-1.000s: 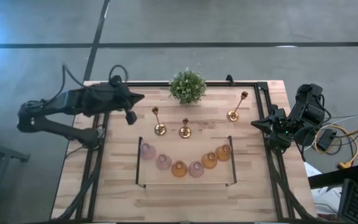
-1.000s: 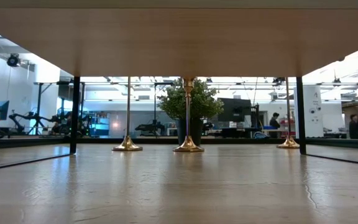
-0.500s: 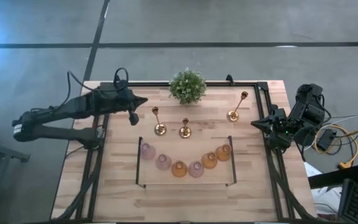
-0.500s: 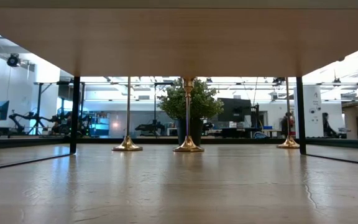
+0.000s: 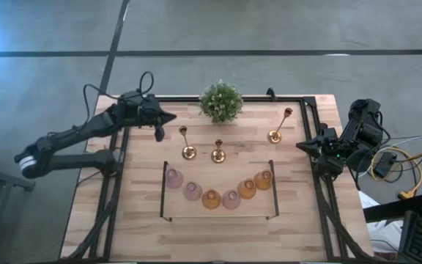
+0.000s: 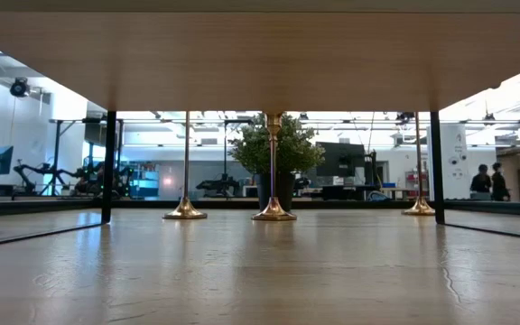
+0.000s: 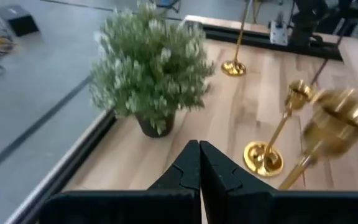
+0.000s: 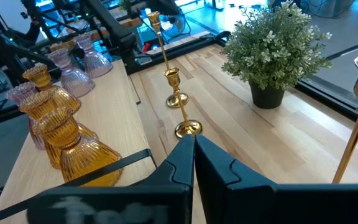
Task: Pick & Place candle stick holders
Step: Put the bottom left gold candle holder on the shelf
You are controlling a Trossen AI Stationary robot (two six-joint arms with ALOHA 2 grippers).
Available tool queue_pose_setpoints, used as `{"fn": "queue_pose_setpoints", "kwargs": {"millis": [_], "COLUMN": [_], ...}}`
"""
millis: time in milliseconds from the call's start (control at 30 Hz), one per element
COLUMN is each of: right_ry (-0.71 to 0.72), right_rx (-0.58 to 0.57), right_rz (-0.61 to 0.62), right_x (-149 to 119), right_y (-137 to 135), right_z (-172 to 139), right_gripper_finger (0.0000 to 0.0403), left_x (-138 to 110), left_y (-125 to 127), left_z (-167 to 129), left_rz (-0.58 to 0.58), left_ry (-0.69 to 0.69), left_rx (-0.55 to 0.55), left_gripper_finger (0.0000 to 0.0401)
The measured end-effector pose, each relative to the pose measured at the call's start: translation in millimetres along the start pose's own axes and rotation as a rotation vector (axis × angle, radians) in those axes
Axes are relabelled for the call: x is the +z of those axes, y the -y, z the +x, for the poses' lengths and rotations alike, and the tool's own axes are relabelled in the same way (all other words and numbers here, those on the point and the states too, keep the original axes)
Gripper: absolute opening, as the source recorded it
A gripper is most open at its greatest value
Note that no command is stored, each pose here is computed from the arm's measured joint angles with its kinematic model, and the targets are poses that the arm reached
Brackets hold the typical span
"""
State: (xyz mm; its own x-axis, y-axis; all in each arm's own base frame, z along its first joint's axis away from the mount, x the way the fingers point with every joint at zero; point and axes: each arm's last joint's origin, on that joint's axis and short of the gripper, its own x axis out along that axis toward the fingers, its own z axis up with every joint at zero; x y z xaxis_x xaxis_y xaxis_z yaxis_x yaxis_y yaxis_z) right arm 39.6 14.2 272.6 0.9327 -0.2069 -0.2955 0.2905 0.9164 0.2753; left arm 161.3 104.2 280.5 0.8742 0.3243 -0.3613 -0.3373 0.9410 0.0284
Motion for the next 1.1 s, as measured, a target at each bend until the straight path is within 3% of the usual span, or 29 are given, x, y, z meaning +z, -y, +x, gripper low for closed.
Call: {"fn": "queue_pose_setpoints", "kwargs": {"millis": [67, 267, 333, 633, 1100], "right_ry": [0.000, 0.000, 0.000, 0.000, 0.000], "right_rx": [0.000, 0.000, 0.000, 0.000, 0.000], "right_rz": [0.000, 0.000, 0.000, 0.000, 0.000], "right_x": [0.0, 0.0, 0.0, 0.0, 0.0], "right_y": [0.0, 0.0, 0.0, 0.0, -0.1], "right_z": [0.0, 0.0, 0.0, 0.0, 0.0], "right_gripper_finger": [0.0008, 0.0008, 0.0008, 0.0008, 0.0008], "left_x": [-11.8, -36.9, -40.3, -41.6, -48.7], "left_y": [-5.0, -4.6, -3.9, -2.6, -2.8], "left_z": [3.9, 7.2, 7.1, 11.9, 30.5], "left_rz": [0.009, 0.020, 0.012, -0.067, -0.064], "left_ry": [-0.004, 0.019, 0.021, 0.013, -0.026], "left_rx": [-0.047, -0.367, -0.412, -0.494, -0.516], "left_gripper_finger": [0.0000, 0.0000, 0.0000, 0.0013, 0.0140]}}
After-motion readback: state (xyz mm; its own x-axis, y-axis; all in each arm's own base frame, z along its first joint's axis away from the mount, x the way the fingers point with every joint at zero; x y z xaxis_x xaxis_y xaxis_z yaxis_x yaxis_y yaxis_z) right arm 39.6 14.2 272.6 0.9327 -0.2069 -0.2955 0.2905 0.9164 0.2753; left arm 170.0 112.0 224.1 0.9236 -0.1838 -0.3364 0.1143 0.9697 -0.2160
